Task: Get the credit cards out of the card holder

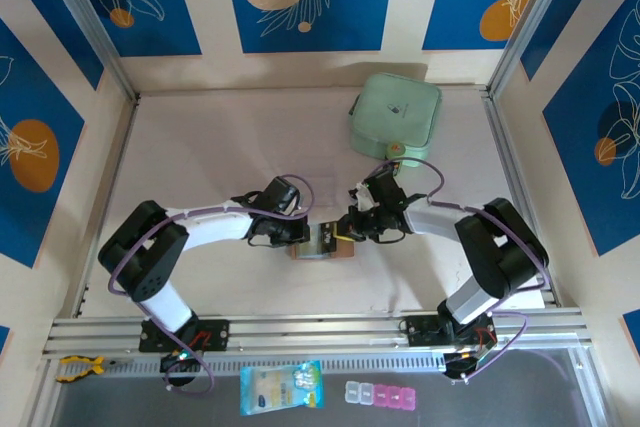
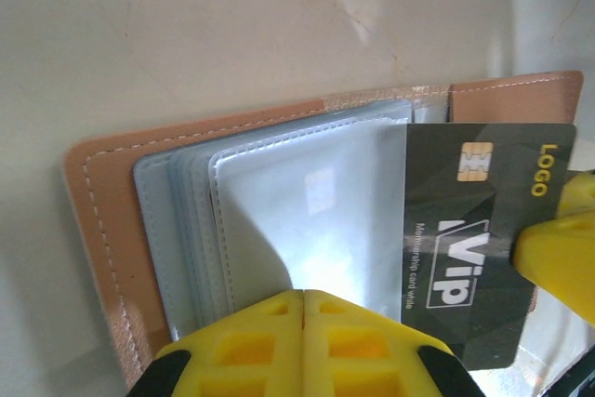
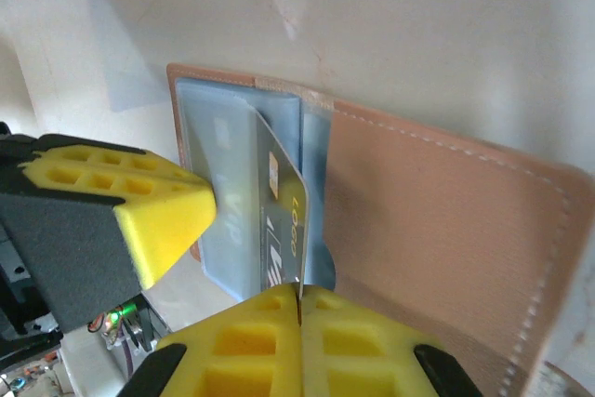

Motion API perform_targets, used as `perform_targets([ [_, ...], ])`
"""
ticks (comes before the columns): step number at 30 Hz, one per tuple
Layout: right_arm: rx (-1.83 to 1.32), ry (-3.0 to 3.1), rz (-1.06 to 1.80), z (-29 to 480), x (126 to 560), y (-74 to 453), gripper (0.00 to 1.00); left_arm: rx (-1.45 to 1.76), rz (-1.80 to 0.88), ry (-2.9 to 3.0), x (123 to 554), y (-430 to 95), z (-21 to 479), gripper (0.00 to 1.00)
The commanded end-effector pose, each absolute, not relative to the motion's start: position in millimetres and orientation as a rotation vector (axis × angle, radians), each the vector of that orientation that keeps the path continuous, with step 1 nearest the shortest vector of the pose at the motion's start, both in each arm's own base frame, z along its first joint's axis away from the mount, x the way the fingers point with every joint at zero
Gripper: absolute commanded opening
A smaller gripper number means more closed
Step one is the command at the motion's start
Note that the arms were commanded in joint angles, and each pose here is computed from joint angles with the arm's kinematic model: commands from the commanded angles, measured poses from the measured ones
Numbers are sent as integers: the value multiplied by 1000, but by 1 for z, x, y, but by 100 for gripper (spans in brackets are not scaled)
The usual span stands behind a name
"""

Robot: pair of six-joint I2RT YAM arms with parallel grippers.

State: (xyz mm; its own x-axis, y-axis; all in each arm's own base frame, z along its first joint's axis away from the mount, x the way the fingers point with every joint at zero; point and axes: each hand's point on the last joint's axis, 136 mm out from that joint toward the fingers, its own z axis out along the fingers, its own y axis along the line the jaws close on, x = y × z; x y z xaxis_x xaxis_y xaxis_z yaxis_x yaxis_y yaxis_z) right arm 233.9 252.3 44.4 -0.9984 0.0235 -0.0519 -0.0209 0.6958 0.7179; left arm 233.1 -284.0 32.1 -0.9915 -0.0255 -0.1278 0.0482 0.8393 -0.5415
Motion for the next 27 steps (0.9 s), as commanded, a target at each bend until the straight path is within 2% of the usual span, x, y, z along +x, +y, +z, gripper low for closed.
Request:
perform_targets([
  [1, 0, 2886, 1127, 45, 226, 240, 4, 29, -799, 2929, 222, -275, 24, 3],
  [7, -67, 2852, 1102, 66, 233, 240, 0, 26, -863, 2874, 230, -284, 42, 6],
  [14, -240, 2786, 1039, 90, 252, 237, 0, 30, -852, 2825, 241, -280, 69, 8],
  [22, -739, 2619, 817, 116, 281, 239, 0, -25, -844, 2808, 253, -261, 82, 9],
  [27, -1019, 2481, 786, 134, 307, 254, 0, -78, -824, 2804, 258, -242, 85, 9],
])
